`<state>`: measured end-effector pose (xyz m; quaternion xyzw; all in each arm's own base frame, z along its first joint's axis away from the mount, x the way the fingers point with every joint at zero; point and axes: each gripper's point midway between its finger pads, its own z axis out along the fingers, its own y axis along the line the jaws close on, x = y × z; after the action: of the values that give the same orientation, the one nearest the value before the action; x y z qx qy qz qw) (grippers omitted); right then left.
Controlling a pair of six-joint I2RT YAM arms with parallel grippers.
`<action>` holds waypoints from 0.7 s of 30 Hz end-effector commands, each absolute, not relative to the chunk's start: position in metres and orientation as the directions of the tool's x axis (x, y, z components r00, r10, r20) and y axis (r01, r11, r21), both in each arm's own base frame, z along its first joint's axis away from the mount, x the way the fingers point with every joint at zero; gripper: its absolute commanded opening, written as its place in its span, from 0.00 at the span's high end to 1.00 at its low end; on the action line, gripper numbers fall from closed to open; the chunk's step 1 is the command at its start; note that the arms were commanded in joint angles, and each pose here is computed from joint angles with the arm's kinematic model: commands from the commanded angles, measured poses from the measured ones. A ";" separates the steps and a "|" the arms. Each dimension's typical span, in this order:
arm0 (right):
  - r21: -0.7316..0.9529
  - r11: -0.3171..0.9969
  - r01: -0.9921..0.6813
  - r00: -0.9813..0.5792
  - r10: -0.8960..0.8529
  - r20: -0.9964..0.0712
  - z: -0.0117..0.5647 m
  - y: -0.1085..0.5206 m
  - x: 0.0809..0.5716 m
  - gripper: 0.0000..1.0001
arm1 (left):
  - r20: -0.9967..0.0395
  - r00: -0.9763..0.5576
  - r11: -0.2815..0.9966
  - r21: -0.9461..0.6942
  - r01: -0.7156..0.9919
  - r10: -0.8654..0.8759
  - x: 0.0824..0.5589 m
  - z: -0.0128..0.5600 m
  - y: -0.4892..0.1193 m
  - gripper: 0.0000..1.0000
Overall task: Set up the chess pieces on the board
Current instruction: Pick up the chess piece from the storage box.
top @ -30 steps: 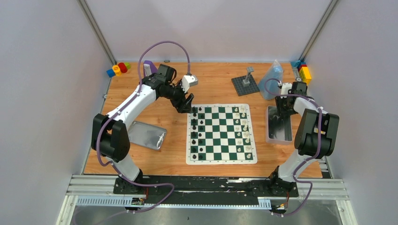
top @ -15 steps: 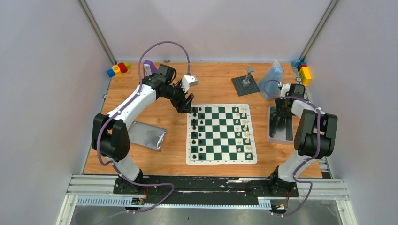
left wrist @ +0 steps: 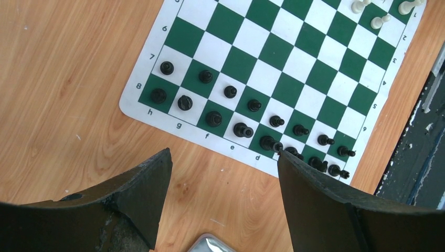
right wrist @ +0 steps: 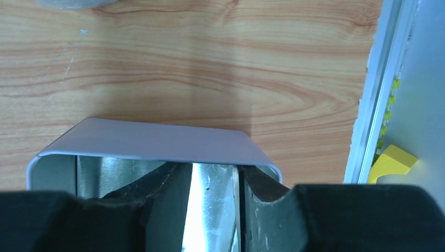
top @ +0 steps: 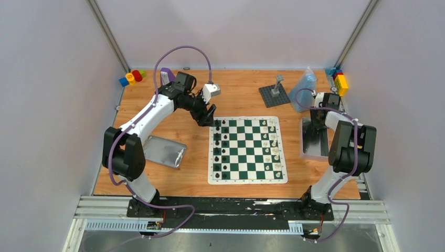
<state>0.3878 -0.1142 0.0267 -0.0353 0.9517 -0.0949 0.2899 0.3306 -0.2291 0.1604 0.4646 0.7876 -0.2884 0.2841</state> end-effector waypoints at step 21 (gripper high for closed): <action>-0.141 0.981 -0.136 -0.829 -0.190 -0.526 0.024 -0.094 0.369 1.00 | -0.756 -0.359 0.376 -0.162 0.912 0.548 0.334 0.173 -0.227 0.19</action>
<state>0.3872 -0.1215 0.0268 -0.0480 0.9492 -0.1155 0.2887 0.3322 -0.2266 0.1607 0.4670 0.7845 -0.2900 0.2869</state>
